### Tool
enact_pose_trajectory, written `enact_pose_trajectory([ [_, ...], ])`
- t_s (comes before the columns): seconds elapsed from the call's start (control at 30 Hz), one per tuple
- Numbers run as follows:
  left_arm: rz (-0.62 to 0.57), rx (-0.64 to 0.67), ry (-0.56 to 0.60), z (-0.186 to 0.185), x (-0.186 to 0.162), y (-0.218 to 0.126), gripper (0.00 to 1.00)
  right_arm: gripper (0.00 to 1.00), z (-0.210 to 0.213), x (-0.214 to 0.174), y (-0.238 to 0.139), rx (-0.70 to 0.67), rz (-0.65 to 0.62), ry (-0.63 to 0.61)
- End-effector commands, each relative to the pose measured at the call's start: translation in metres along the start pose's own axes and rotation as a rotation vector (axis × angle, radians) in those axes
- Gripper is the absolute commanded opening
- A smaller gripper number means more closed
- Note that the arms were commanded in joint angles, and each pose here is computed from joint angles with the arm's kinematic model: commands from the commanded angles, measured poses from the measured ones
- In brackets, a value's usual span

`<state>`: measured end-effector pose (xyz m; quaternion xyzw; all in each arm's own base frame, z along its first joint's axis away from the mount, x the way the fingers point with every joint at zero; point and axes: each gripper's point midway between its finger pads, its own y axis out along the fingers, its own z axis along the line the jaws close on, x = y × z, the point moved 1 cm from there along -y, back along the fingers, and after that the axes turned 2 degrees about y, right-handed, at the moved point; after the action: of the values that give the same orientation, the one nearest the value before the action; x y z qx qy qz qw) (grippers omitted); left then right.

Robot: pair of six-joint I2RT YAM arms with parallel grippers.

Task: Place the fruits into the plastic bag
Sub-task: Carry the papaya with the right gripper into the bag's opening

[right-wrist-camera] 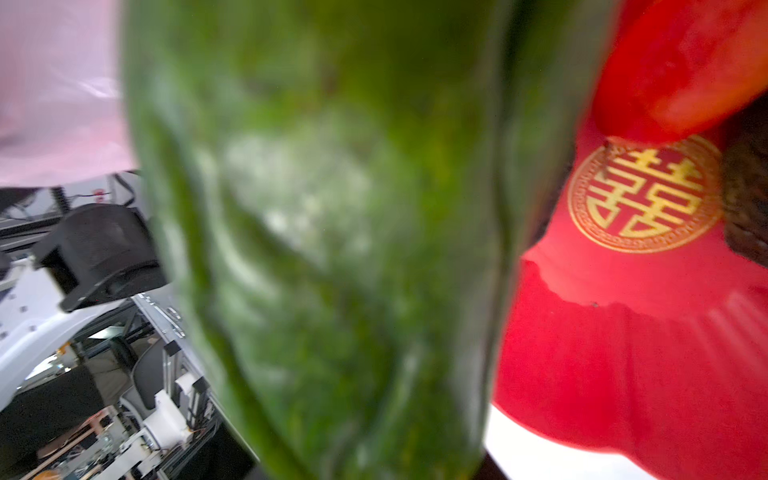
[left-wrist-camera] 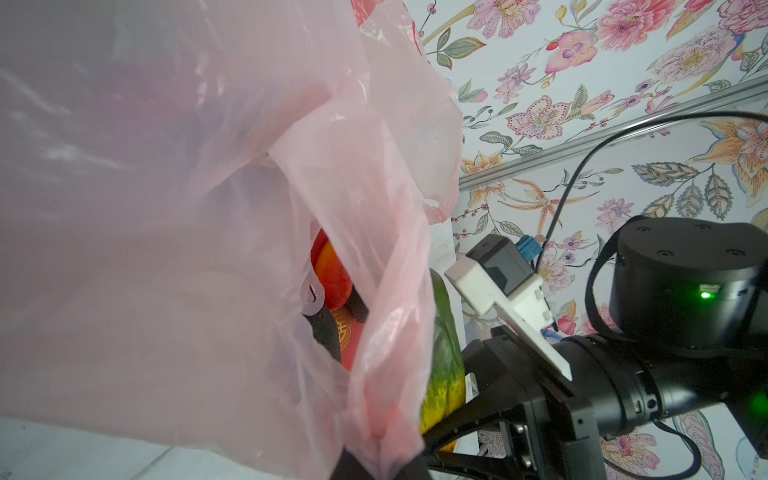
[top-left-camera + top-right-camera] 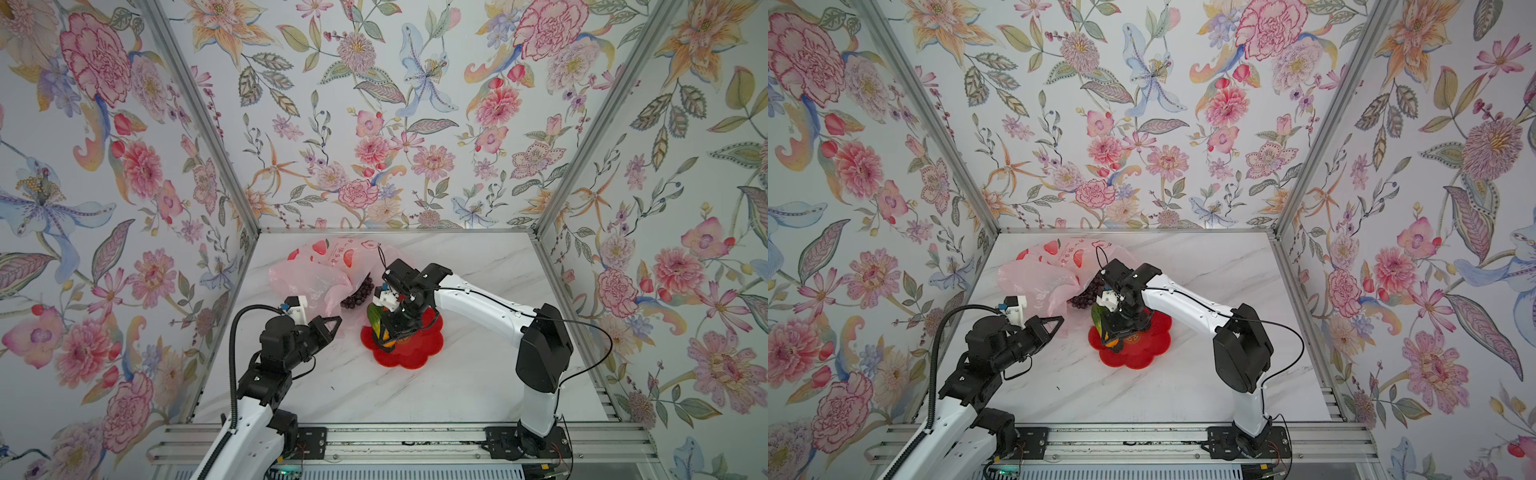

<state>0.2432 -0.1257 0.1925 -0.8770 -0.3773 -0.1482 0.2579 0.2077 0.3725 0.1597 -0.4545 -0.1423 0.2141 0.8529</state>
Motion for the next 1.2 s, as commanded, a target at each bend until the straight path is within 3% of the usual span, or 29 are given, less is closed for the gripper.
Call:
enact_pose_trajectory([
  [0.0, -0.025, -0.051, 0.059, -0.020, 0.012, -0.005, 0.00, 0.28, 0.011, 0.011, 0.009, 0.118, 0.041, 0.071],
  [0.27, -0.012, -0.052, 0.090, -0.025, 0.011, -0.008, 0.00, 0.28, 0.033, 0.048, 0.021, 0.291, 0.067, 0.147],
  [0.73, -0.002, -0.044, 0.117, -0.024, 0.009, -0.010, 0.00, 0.28, 0.035, 0.123, 0.049, 0.390, 0.050, 0.238],
  [1.0, 0.004, -0.025, 0.147, -0.029, 0.014, -0.010, 0.00, 0.28, 0.028, 0.176, 0.046, 0.433, -0.125, 0.309],
  [1.17, 0.006, -0.019, 0.149, -0.031, 0.017, -0.009, 0.00, 0.28, 0.028, 0.219, 0.044, 0.557, -0.296, 0.382],
])
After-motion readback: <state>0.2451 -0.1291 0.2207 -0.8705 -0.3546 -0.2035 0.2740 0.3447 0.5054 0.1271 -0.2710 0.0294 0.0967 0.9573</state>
